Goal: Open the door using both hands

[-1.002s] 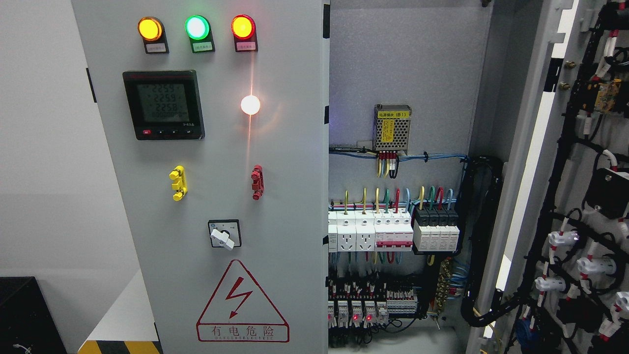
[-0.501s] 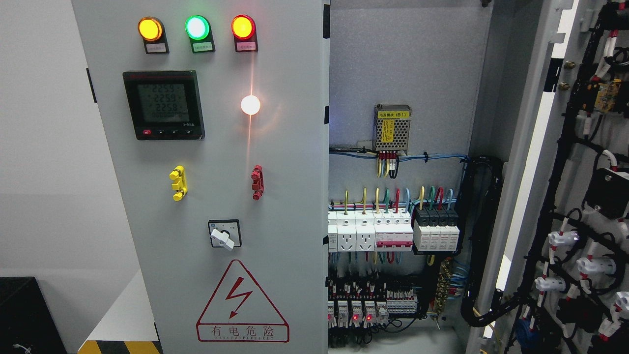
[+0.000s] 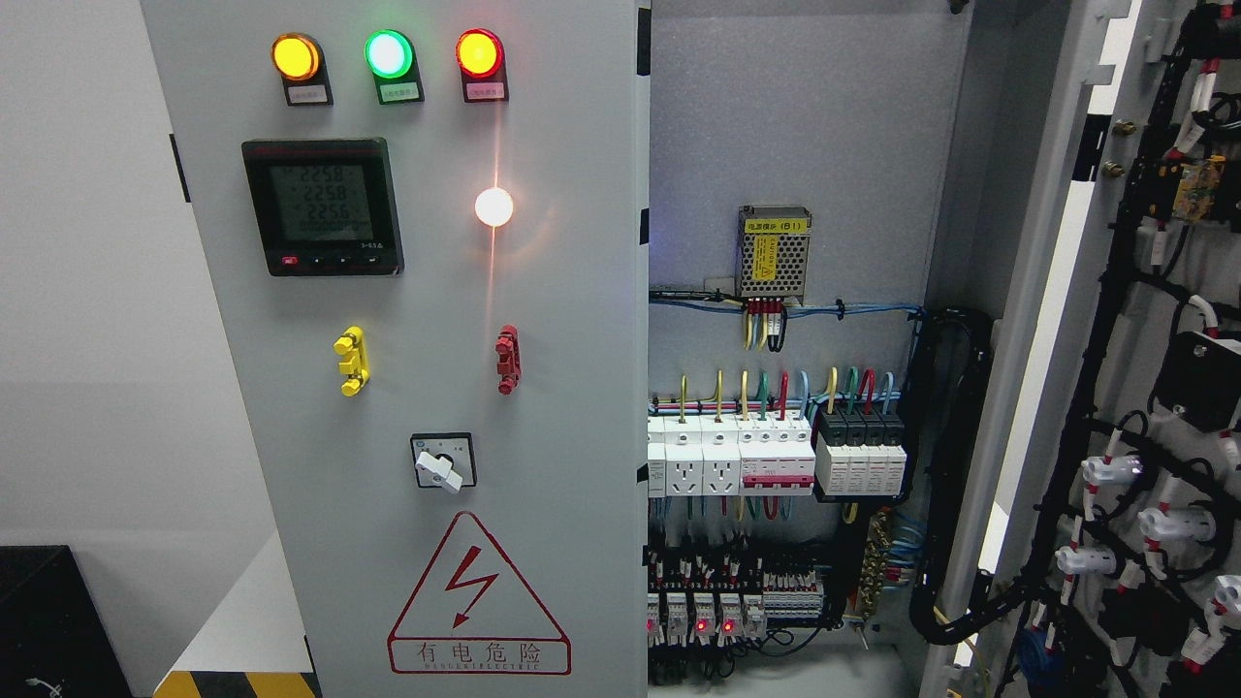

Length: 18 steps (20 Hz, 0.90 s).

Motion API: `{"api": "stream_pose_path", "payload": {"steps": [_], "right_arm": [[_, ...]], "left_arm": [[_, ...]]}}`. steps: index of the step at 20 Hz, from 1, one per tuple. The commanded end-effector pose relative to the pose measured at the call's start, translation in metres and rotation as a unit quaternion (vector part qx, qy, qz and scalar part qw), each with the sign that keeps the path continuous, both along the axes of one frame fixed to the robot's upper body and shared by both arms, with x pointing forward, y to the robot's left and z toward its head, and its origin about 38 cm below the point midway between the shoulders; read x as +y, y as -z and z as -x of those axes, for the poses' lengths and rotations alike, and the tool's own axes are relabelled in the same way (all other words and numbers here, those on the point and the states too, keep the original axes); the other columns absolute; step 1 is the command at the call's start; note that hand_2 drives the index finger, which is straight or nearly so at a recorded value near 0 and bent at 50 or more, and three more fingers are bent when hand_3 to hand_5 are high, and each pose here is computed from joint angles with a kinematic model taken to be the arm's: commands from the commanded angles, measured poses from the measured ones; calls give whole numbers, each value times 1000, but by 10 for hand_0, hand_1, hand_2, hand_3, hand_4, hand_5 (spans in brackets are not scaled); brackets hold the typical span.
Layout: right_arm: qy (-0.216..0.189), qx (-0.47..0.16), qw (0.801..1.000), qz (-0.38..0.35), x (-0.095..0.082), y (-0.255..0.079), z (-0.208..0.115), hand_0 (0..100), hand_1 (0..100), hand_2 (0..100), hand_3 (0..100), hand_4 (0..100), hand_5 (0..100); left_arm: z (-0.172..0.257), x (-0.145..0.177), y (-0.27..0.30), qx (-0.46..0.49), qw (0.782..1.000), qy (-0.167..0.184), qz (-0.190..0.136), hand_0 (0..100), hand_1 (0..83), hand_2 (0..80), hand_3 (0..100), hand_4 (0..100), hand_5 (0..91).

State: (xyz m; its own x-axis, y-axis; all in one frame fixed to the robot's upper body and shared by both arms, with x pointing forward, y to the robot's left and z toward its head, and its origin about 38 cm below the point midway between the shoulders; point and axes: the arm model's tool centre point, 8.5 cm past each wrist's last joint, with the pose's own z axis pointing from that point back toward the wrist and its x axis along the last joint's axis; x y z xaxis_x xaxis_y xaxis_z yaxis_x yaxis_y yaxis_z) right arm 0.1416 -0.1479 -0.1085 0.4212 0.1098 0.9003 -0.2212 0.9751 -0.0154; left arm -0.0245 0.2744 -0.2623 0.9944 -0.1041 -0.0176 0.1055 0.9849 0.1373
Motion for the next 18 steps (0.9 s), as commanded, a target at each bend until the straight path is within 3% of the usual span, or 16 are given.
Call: {"api": "stream_pose_path", "payload": {"steps": [1, 9, 18], "right_arm": [[-22, -221, 973, -69, 30, -120, -47, 191, 0, 0, 0, 0, 0], [-11, -353, 931, -95, 30, -200, -84, 191, 0, 0, 0, 0, 0], [-20, -427, 899, -96, 32, -243, -130, 191, 0, 0, 0, 0, 0]], "left_arm": [[2, -7, 1, 1, 999, -37, 3, 0, 0, 0, 0, 0, 0], [3, -14, 1, 3, 999, -41, 8, 0, 0, 0, 0, 0, 0], [4, -24, 2, 3, 999, -41, 5, 0, 0, 0, 0, 0, 0]]}}
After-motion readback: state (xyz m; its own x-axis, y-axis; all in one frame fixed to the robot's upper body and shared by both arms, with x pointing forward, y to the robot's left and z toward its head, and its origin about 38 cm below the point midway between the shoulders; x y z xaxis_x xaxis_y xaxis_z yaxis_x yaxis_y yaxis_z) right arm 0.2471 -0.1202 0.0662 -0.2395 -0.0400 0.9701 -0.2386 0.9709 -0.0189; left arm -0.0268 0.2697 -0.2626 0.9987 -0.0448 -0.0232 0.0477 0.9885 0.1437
